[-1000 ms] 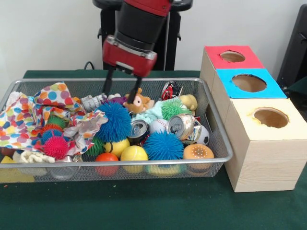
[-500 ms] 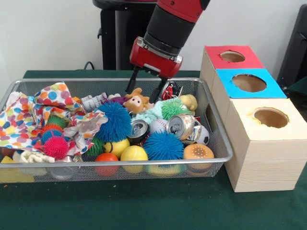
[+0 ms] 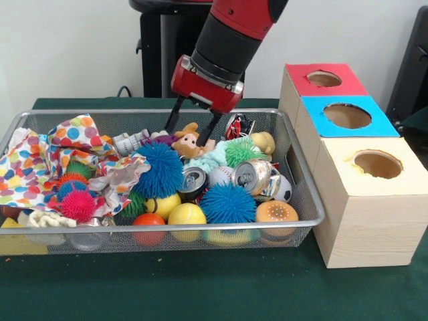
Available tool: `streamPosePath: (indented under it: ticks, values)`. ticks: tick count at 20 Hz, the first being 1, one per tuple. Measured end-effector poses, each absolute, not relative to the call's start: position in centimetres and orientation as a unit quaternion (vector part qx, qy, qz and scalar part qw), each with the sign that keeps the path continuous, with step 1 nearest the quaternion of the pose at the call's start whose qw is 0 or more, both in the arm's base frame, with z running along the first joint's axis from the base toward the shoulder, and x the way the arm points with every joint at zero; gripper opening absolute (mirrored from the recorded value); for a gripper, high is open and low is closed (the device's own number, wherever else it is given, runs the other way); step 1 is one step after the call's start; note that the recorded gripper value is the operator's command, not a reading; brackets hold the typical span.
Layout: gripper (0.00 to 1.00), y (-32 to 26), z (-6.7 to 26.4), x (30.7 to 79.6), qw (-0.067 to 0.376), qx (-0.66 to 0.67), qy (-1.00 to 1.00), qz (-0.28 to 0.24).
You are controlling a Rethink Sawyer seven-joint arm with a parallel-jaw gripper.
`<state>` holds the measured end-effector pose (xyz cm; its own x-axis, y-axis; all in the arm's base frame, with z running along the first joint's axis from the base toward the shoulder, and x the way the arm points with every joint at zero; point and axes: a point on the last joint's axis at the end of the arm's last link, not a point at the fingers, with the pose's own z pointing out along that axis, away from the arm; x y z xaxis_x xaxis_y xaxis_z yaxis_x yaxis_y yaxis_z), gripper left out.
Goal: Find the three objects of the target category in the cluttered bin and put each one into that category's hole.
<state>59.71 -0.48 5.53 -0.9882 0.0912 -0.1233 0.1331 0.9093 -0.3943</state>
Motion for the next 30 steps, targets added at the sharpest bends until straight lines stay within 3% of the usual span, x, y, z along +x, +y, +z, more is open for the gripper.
streamPosePath:
  ticks: [18, 30]
  values:
    - [1.0, 0.4, 2.5, 58.8, 0.033, 0.026, 0.968, -0.248]
    - [1.0, 1.9, 1.5, 60.2, 0.044, 0.011, 0.961, -0.274]
